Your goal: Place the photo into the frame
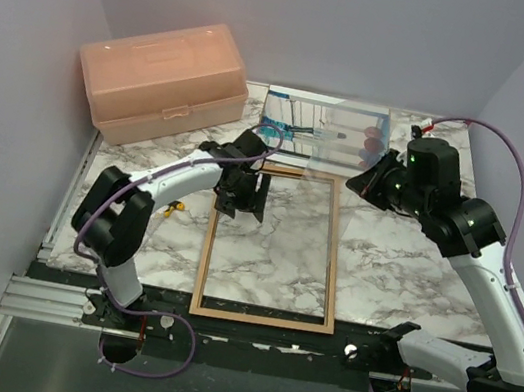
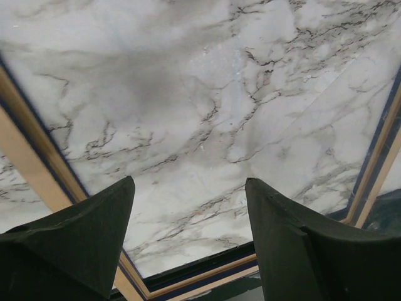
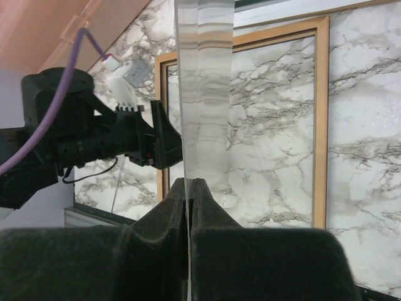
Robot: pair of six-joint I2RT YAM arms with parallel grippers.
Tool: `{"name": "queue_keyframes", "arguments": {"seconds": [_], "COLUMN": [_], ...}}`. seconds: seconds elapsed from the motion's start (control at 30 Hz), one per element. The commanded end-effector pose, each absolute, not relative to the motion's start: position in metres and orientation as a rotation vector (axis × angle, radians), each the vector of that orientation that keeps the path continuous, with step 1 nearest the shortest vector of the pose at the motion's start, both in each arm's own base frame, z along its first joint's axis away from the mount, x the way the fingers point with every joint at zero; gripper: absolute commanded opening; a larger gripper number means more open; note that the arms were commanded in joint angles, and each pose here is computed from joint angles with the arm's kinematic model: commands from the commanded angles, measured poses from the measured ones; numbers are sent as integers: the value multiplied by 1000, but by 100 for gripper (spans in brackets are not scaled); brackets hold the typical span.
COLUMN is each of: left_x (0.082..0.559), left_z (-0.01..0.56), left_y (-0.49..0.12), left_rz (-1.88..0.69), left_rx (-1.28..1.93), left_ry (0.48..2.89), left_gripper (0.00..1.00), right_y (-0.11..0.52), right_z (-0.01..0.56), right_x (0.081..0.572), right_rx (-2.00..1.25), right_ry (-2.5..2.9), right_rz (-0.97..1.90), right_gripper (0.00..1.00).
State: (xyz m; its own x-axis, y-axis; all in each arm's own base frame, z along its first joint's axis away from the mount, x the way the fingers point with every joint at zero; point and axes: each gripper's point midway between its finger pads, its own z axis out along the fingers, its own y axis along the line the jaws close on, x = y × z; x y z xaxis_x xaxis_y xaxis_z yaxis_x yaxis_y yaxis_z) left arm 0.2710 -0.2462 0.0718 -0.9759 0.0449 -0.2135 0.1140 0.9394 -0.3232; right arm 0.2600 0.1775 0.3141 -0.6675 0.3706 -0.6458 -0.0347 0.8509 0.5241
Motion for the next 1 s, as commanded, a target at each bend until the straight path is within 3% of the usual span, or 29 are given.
{"name": "queue_keyframes", "arguments": {"seconds": [0.0,0.3,0.57,0.7,0.83,0.97], "left_x": [277,249,241,238,238,235], "left_z": [101,68,23,9,7,10], "left_y": [-226,-159,-159,-169,-185,-200], "left_rz": [-596,-372,-310,-329,-372,-372], "left_rx": [48,-190,-200,-163,-122,-59], "left_ry": [2750,2713,2822,2856,2870,2876], "left_gripper": [75,76,67,58,38,26], "right_y": [192,208,207,213,219,227], "right_z": [317,290,272,273,284,287], "right_x": [250,224,205,207,216,221], "right_rx": [198,239,263,227,188,152], "right_ry": [2233,2294,2336,2340,2321,2327], "right_rz": [760,954,1008,1029,1034,1057], "right_gripper": [1,1,1,1,1,1]}}
